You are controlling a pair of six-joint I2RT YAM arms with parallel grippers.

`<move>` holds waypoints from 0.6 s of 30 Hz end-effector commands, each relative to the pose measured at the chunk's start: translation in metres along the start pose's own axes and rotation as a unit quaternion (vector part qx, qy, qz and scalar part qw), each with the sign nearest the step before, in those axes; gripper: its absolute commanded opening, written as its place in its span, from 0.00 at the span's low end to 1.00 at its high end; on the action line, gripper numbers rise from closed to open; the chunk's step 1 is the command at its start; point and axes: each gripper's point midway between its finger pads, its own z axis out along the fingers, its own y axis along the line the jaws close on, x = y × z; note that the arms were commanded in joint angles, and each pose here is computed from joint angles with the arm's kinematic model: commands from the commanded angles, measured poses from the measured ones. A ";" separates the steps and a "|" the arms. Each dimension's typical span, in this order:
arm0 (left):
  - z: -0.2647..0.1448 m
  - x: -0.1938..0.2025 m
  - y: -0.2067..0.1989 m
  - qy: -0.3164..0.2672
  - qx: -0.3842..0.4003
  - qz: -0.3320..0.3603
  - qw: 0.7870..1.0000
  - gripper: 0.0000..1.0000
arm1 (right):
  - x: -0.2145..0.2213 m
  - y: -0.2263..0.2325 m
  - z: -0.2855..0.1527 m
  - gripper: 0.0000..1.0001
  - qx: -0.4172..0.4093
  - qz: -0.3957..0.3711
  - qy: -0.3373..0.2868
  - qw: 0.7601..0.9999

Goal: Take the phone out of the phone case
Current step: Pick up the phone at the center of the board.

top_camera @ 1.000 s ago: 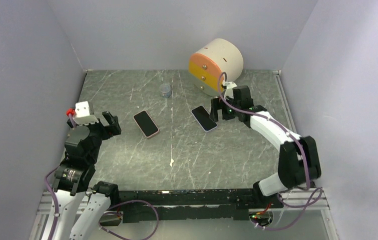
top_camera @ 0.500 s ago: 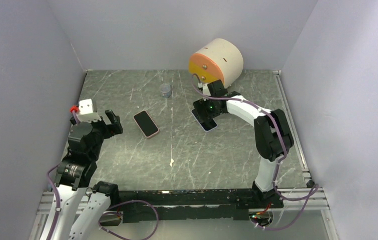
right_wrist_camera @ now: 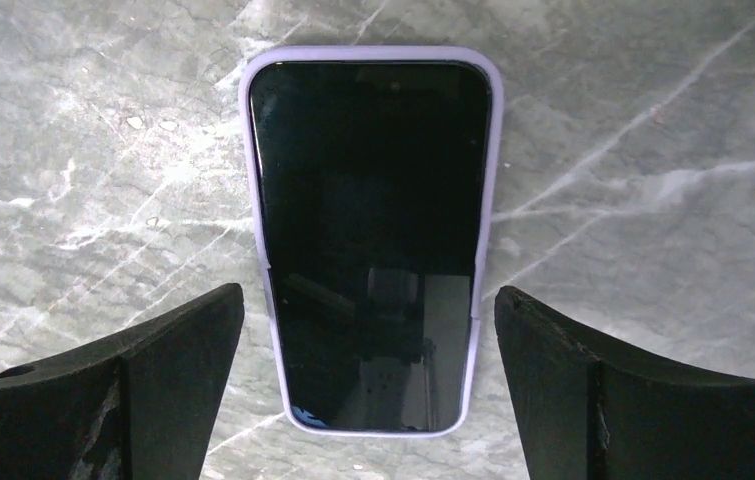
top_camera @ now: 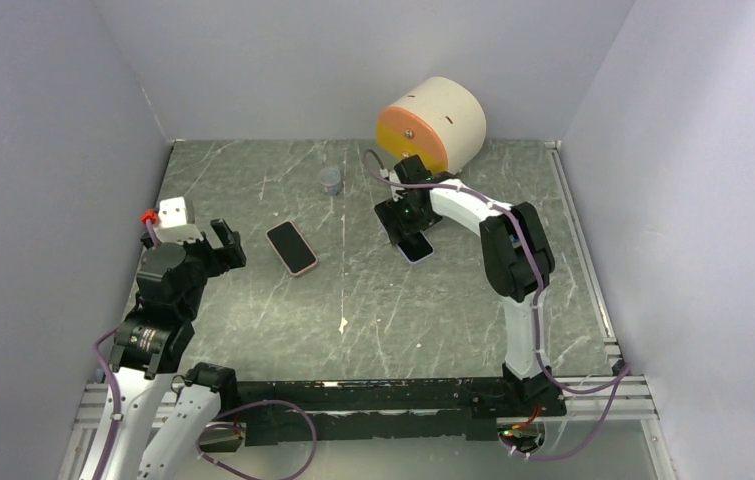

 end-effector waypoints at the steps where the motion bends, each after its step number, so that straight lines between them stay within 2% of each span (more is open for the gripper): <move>1: -0.001 -0.011 -0.003 -0.019 0.009 0.003 1.000 0.95 | 0.003 0.002 0.000 0.99 0.003 -0.011 0.021 1.000; 10: -0.001 -0.010 -0.003 -0.018 0.012 0.002 1.000 0.95 | 0.017 0.000 0.014 0.98 0.017 -0.018 0.053 0.998; 14: 0.000 -0.008 -0.006 -0.013 0.017 0.001 1.000 0.95 | 0.024 0.005 0.015 0.88 0.008 -0.020 0.062 0.998; 18: 0.002 -0.006 -0.013 -0.002 0.034 -0.008 0.999 0.95 | 0.025 0.010 0.010 0.71 -0.003 -0.013 0.047 0.999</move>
